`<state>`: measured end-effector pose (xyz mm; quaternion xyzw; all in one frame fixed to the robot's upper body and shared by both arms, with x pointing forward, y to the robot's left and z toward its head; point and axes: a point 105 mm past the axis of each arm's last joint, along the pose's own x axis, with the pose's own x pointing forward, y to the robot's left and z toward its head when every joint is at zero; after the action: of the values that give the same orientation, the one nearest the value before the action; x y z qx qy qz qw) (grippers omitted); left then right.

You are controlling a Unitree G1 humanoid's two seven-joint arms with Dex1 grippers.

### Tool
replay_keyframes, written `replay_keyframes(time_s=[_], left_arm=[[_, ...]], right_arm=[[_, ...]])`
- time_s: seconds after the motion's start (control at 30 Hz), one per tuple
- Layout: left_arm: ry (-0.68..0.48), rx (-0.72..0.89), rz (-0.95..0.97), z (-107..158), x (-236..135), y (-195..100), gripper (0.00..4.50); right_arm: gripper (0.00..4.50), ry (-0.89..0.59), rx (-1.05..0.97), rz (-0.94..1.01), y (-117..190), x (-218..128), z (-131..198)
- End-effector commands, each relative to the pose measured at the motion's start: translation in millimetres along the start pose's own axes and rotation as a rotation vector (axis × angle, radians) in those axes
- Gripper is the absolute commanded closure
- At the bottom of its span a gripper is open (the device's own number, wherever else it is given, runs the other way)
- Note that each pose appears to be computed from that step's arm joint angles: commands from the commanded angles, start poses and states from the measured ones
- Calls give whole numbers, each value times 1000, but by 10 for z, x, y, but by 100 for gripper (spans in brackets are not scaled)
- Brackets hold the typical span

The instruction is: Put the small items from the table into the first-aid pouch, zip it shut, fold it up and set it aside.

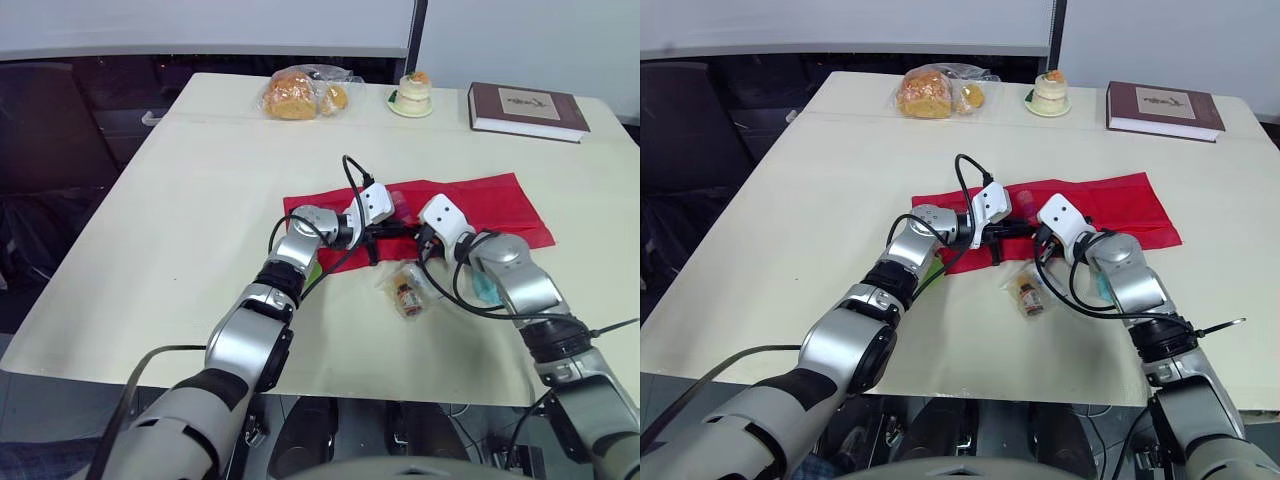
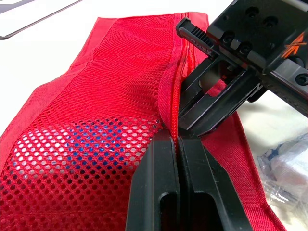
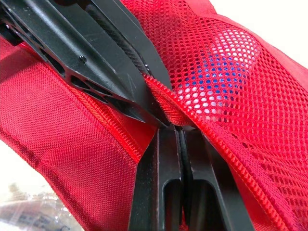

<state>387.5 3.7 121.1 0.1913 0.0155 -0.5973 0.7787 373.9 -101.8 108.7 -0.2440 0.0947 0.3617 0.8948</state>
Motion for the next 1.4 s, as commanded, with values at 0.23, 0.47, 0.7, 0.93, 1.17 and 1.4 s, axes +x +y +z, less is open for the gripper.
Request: replay_keyframes(time_s=[0.23,0.47,0.7,0.93,1.17,1.4], left_arm=[[23,80,53,59,-172,198,450],[30,93,68,34,-287,263,450],[54,96,63,-49,-362,269,450],[53,97,56,-43,-339,259,450],[46,94,44,-53,-305,220,450],[40,97,41,-24,-274,217,450]], right_arm=[[398,-300,-3,74,-86,-1048,442],[65,-271,96,211,-22,-1864,389],[1,-150,26,189,-309,-2558,399],[1,-66,-5,194,-425,-2807,424],[1,-14,-53,256,-198,-2509,274],[1,-12,-133,272,183,-1913,33]])
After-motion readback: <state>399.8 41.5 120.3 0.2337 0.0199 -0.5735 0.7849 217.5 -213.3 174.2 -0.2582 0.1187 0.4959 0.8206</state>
